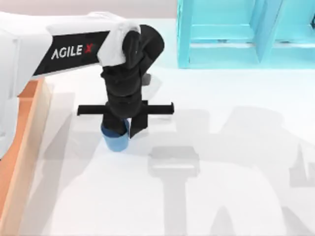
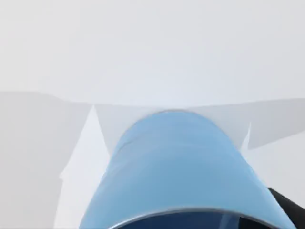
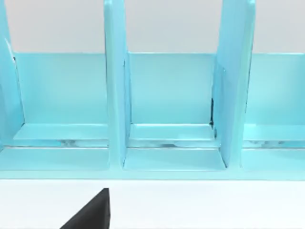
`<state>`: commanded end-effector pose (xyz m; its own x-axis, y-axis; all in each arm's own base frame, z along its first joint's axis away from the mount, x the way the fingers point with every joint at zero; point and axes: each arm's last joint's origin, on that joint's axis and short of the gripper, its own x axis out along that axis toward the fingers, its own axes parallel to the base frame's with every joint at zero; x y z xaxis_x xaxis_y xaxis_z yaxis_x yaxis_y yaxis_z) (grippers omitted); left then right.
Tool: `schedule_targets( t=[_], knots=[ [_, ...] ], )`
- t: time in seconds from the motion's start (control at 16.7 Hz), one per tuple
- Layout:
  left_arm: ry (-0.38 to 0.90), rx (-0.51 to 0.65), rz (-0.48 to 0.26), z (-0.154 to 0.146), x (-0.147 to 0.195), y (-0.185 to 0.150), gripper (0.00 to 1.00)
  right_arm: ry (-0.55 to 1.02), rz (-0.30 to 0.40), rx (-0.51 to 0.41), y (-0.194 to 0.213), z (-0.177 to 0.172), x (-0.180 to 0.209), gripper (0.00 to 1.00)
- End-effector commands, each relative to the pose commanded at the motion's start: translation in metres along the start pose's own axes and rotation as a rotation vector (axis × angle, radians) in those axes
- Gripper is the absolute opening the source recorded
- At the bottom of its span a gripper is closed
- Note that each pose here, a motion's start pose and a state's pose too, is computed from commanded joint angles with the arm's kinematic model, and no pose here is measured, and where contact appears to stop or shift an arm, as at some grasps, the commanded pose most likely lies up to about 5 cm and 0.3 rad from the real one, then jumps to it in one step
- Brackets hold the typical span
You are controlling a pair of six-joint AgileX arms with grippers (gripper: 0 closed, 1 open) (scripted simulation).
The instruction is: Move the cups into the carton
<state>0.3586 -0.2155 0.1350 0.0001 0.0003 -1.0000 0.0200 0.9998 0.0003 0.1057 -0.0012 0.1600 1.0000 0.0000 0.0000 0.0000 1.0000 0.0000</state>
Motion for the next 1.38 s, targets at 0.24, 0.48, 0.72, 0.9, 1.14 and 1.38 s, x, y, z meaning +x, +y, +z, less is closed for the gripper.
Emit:
schedule_targets(
  t=[0.24,0.48,0.72,0.9,1.14,1.38],
  knots=[
    [-0.002,0.001,-0.001,0.0,-0.001,0.0,0.0,0.0,0.0,0.0,0.0,0.0,0.0,1.0],
    [-0.012,-0.006,-0.006,0.006,-0.03,0.027,0.0,0.0,0.0,0.0,0.0,0.0,0.0,1.0],
    [0.002,0.006,0.0,0.003,-0.084,0.081,0.0,0.0,0.0,0.0,0.0,0.0,0.0,1.0],
    [-0.002,0.001,-0.001,0.0,-0.101,0.1,0.0,0.0,0.0,0.0,0.0,0.0,0.0,1.0],
    [0.001,0.005,0.002,0.0,-0.099,0.1,0.0,0.0,0.0,0.0,0.0,0.0,0.0,1.0],
    [-0.016,0.004,0.003,-0.002,-0.113,0.142,0.0,0.0,0.0,0.0,0.0,0.0,0.0,1.0]
  ],
)
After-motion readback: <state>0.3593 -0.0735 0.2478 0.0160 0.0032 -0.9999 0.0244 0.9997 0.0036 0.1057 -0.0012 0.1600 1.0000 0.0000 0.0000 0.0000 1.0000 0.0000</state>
